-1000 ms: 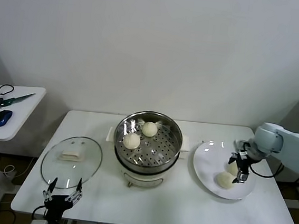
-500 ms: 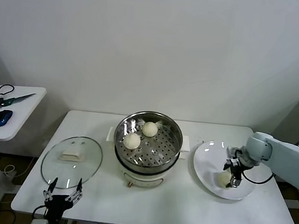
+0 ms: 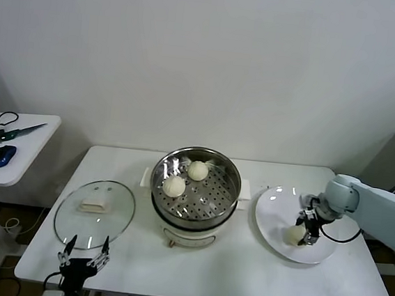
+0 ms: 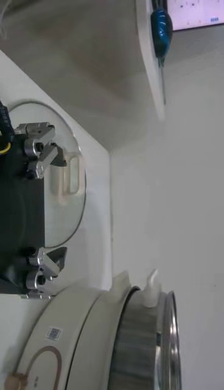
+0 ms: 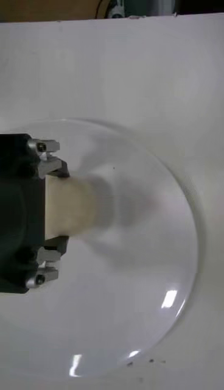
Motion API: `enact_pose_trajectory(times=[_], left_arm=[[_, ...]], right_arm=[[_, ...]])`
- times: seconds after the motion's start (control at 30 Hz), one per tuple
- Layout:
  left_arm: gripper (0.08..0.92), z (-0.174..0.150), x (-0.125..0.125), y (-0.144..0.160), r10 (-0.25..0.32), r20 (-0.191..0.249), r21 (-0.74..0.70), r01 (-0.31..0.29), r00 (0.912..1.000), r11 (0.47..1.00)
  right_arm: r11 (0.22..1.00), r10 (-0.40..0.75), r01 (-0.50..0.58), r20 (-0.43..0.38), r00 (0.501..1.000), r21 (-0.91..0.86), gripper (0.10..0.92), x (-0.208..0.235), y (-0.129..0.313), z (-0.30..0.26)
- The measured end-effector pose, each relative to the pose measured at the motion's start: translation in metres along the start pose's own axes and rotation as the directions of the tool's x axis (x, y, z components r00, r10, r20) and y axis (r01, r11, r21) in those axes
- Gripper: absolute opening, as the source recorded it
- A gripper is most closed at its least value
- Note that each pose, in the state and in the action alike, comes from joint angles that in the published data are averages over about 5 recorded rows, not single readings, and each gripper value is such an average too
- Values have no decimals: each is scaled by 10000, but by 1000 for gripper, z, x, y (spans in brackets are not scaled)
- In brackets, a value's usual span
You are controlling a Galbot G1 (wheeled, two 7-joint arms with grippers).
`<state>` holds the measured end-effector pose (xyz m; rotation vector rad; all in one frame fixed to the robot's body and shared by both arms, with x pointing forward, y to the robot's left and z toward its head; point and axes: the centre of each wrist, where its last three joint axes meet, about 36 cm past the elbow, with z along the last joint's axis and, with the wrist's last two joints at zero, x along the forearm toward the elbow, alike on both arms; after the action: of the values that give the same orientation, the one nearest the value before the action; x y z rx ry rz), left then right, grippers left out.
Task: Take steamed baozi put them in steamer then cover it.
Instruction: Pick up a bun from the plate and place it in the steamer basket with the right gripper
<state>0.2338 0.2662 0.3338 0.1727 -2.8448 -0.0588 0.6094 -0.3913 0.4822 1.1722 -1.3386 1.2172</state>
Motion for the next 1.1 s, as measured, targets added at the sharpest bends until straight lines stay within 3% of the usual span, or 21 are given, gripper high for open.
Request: enact_pose_trajectory(times=[0.17, 0.33, 0.5, 0.63, 0.83, 1.1], left_arm=[[823, -2, 0, -1, 10, 42, -32, -10, 10000, 10000], [823, -3, -1, -3, 34, 69, -41, -34, 10000, 10000], [823, -5, -1, -5, 65, 114, -45, -65, 9999, 10000], [823, -6, 0, -4, 51, 141, -52, -50, 9999, 10000], [823, -7, 0, -2, 2, 180, -48, -1, 9998, 10000], [823, -7, 1, -1, -28, 194, -50, 29, 9998, 10000]], right_arm=[[9949, 284, -294, 114, 9995, 962, 646, 45, -20, -20], [9530, 947, -997, 312, 9950, 2861, 647, 122, -45, -62], [8382, 1711, -1866, 776, 9822, 5125, 645, 202, -57, -126], [7043, 2013, -2248, 1142, 9728, 6734, 645, 242, -45, -186], [4666, 1881, -2277, 1557, 9697, 8547, 645, 247, -6, -266], [2164, 1119, -1823, 1611, 9806, 9591, 645, 199, 33, -320]])
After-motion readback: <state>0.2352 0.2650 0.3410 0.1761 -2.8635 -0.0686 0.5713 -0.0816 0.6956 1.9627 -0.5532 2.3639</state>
